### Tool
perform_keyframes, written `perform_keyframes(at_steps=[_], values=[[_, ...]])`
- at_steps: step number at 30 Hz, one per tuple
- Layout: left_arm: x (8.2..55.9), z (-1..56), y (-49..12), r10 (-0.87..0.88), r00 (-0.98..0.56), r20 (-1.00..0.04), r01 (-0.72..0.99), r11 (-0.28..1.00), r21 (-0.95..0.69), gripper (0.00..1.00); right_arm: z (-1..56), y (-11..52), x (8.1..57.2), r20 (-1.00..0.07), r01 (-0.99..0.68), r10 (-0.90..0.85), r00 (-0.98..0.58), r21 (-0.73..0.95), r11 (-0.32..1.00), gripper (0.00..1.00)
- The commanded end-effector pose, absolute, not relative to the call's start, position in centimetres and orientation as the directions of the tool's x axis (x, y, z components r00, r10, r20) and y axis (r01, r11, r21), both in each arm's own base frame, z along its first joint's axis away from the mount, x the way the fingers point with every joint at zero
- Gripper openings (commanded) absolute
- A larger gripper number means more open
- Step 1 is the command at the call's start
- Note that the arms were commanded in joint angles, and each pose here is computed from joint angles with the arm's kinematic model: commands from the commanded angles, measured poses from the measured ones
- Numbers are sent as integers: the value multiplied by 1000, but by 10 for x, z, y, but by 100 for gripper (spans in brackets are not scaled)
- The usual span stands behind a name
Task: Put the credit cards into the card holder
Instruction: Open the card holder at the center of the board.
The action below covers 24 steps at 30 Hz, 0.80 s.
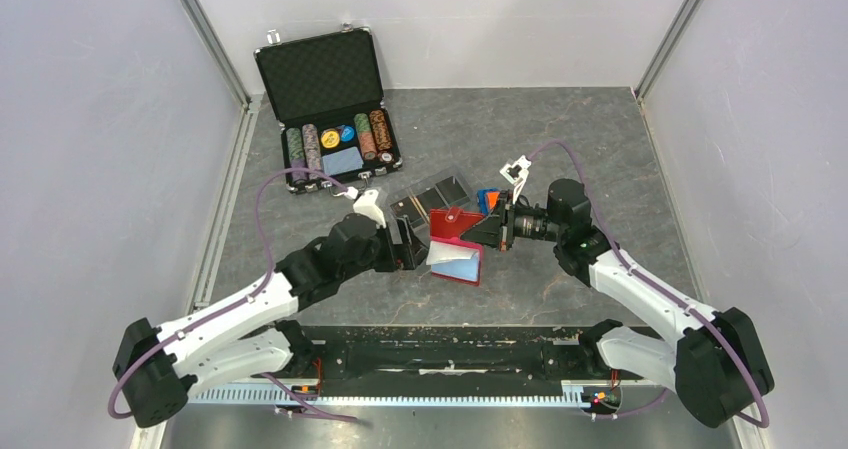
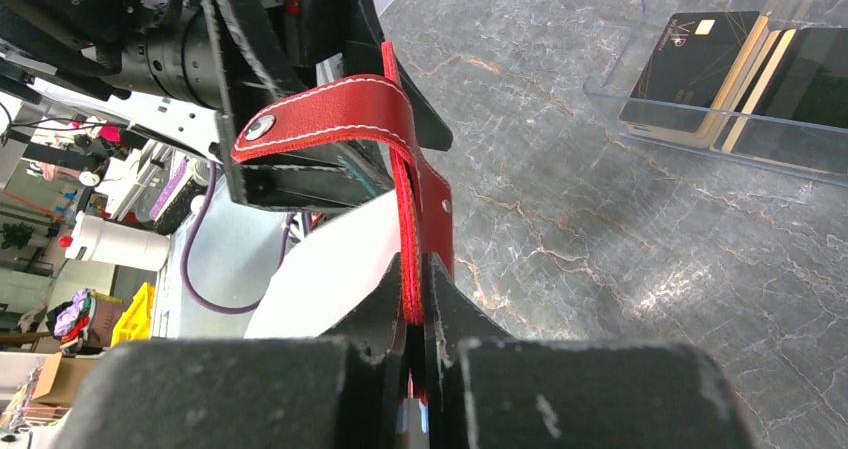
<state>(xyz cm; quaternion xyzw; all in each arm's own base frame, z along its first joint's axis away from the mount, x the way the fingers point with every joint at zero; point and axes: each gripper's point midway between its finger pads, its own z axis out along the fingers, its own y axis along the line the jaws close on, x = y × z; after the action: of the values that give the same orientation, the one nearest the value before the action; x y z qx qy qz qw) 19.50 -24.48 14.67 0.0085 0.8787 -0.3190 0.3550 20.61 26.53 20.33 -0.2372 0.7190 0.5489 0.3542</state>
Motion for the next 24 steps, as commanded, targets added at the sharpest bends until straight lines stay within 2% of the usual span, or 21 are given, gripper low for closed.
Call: perform_keyframes(at_steps=[1,8,24], values=[[195,180,-254,-315,-697,-644,298,690,-660,93,211,266,209,-788,-749,67,-612,605,272,0],[191,178,-247,-363,-672,-646,305,659,-687,95,214,267,205,-789,-758,59,-611,605,244,0],[188,215,-276,-373,-605,-703,512,494,-703,98,227,271,187,-774,-766,66,-629,632,114,0]])
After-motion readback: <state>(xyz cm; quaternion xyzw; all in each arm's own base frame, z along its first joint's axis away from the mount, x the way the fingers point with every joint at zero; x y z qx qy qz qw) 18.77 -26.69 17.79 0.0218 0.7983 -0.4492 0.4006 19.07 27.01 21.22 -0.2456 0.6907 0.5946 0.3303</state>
